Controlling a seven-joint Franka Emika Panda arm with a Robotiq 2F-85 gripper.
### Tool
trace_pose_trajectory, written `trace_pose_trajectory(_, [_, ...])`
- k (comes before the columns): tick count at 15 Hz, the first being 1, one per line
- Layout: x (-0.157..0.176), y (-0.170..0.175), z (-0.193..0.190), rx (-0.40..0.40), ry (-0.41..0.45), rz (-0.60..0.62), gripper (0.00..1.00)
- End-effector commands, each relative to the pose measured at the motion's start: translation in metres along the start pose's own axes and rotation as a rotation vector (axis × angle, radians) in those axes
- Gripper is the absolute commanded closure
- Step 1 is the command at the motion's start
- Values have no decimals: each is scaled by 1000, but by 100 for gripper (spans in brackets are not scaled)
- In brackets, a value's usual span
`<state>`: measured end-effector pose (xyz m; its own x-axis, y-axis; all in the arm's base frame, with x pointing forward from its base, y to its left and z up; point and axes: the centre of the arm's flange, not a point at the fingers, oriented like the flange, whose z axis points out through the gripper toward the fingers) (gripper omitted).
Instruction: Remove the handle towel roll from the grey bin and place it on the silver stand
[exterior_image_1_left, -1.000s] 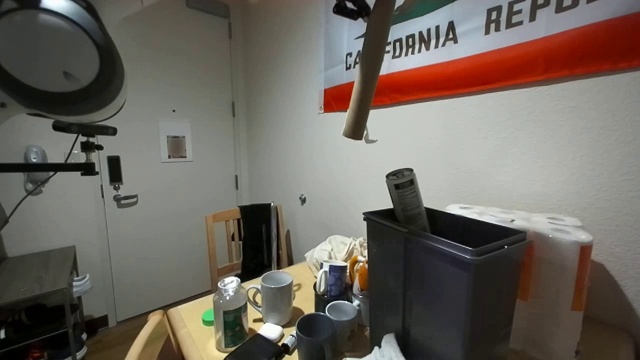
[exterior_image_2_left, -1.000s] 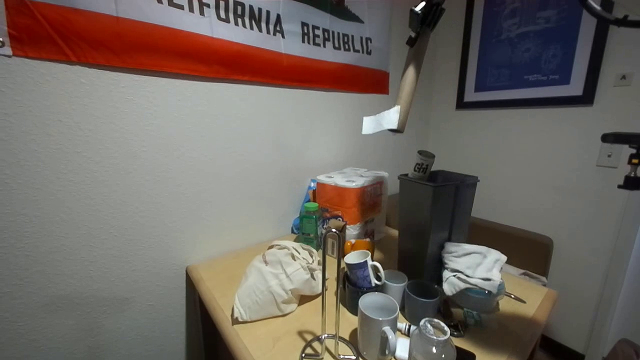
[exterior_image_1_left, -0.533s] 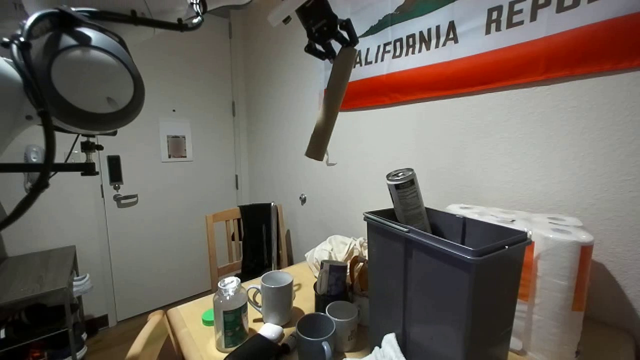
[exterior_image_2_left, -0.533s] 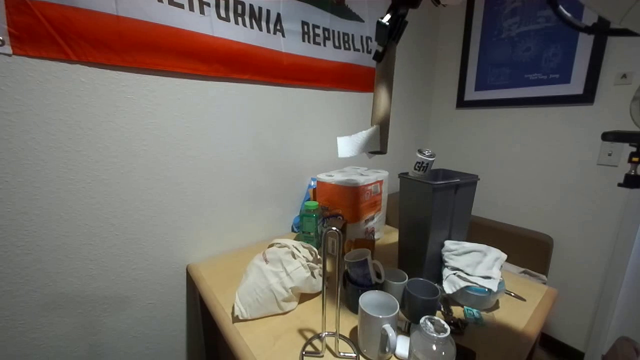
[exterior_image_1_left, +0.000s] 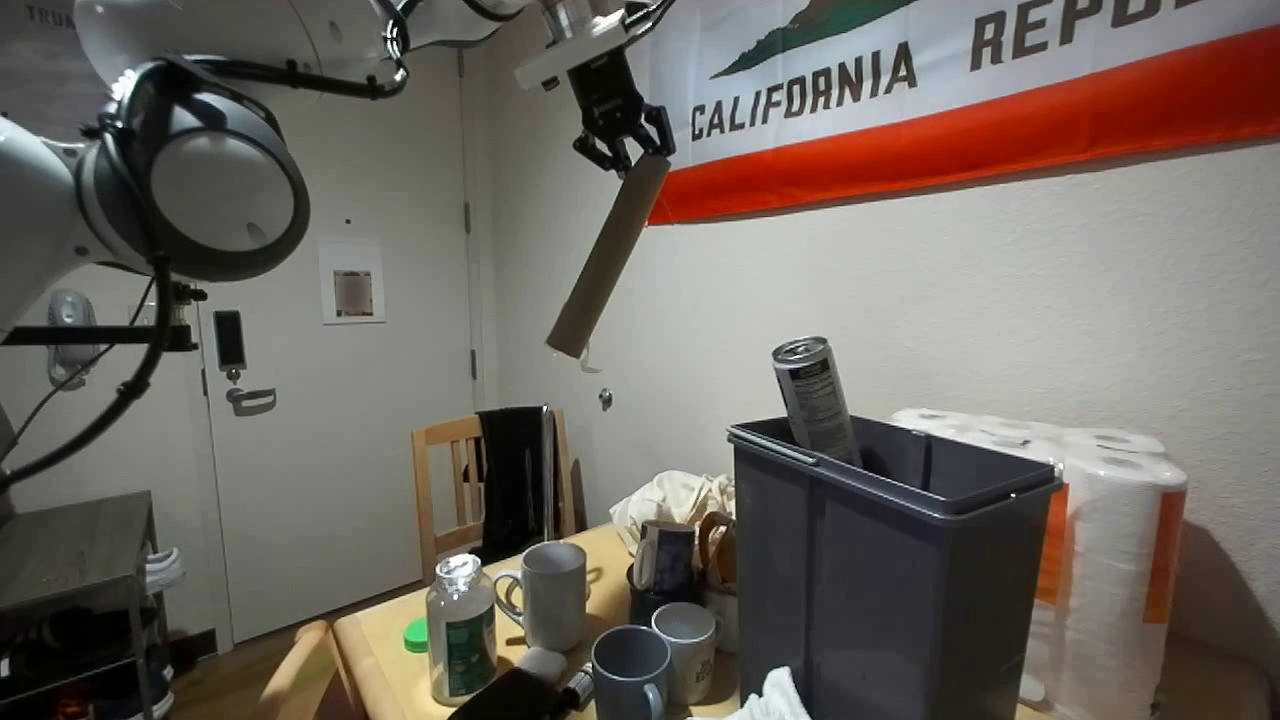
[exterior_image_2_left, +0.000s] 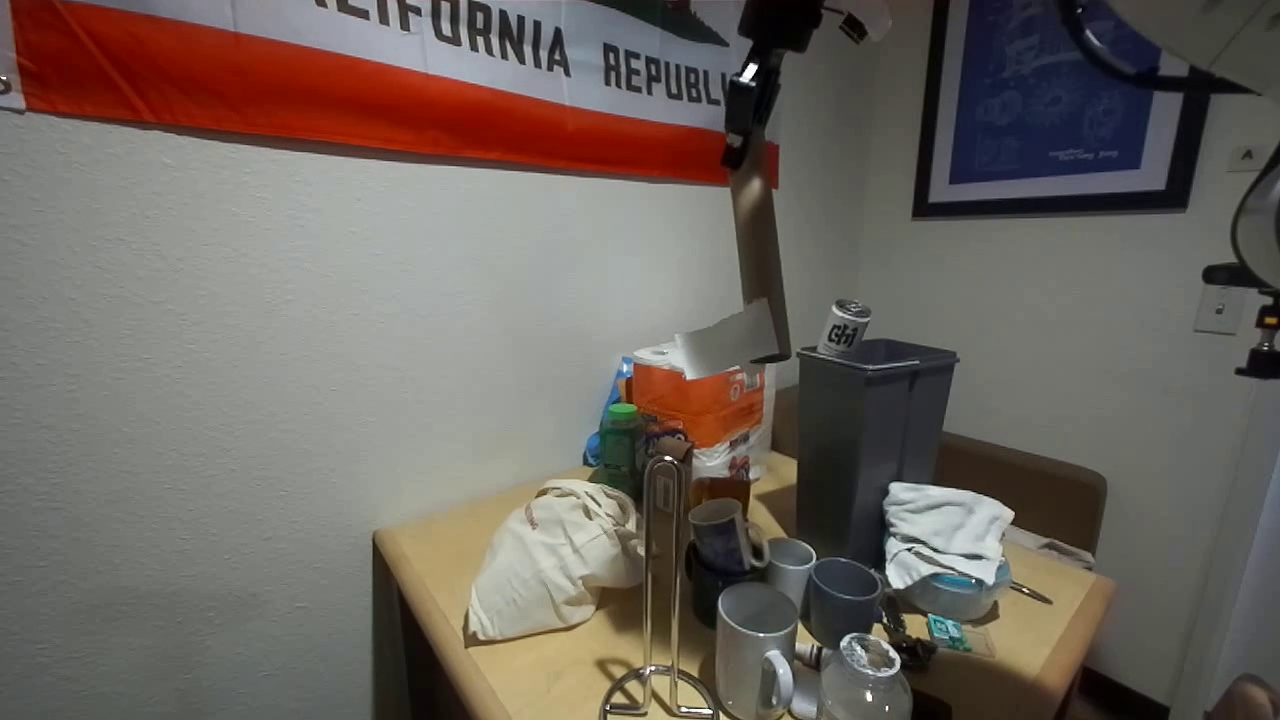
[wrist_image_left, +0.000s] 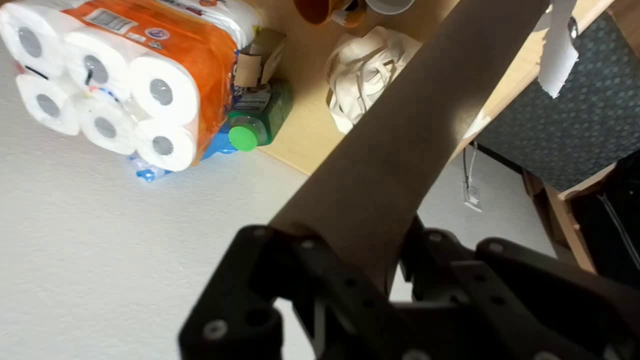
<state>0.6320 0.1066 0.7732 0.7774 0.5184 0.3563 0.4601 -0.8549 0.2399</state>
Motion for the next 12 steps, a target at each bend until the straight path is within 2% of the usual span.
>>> trace_pose_trajectory(1, [-31, -33, 14, 69, 2, -41, 99])
trace_pose_trajectory(7, [-30, -68, 39, 126, 63, -78, 99])
trace_pose_trajectory(12, [-19, -82, 69, 113, 139, -82, 99])
